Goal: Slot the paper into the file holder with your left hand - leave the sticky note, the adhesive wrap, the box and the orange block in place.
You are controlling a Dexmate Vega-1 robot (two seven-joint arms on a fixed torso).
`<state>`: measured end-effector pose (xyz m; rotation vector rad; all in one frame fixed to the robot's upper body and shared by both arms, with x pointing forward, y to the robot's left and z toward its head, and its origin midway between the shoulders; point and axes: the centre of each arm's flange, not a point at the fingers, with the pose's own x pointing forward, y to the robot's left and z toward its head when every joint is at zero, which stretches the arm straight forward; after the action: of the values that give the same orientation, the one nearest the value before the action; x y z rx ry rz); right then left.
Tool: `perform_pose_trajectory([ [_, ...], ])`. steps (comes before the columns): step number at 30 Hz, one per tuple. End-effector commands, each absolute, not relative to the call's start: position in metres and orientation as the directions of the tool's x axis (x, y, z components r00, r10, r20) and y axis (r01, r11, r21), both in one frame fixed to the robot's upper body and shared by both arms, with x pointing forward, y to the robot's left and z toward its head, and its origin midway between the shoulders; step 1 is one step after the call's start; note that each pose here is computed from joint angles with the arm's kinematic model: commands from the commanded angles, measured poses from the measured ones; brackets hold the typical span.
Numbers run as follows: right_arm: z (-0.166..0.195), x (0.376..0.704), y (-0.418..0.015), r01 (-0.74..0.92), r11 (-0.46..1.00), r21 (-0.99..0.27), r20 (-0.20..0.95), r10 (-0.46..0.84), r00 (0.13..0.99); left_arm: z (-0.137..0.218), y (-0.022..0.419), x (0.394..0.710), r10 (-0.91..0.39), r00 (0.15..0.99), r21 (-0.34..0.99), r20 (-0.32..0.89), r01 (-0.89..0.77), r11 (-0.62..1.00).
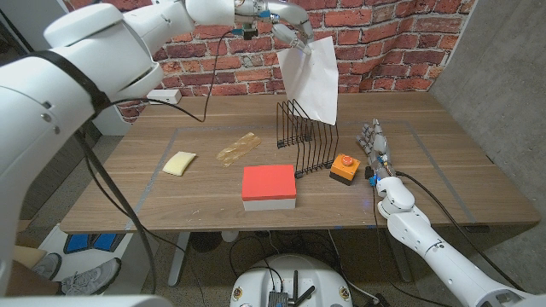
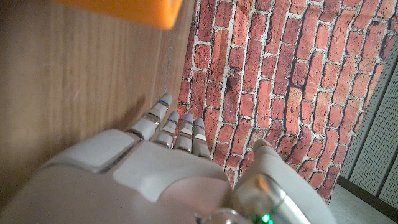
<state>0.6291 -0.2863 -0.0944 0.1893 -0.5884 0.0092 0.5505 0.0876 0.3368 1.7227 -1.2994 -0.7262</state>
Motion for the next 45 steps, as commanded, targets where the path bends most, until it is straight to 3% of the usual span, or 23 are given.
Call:
perform_pose_trajectory([
  [1, -0.094, 0.630, -0.283, -0.060, 0.982, 0.179, 0.551, -0.049, 0.833, 0.331, 0.082, 0.557, -0.946, 0.323, 0.892, 0.006, -0.429, -0.141],
  [45, -0.100, 0.631, -0.285, -0.043, 0.979, 0.200, 0.541, -0.074, 0.838, 0.314, 0.049, 0.564, -0.927, 0.362, 0.875, -0.099, -0.412, -0.255],
])
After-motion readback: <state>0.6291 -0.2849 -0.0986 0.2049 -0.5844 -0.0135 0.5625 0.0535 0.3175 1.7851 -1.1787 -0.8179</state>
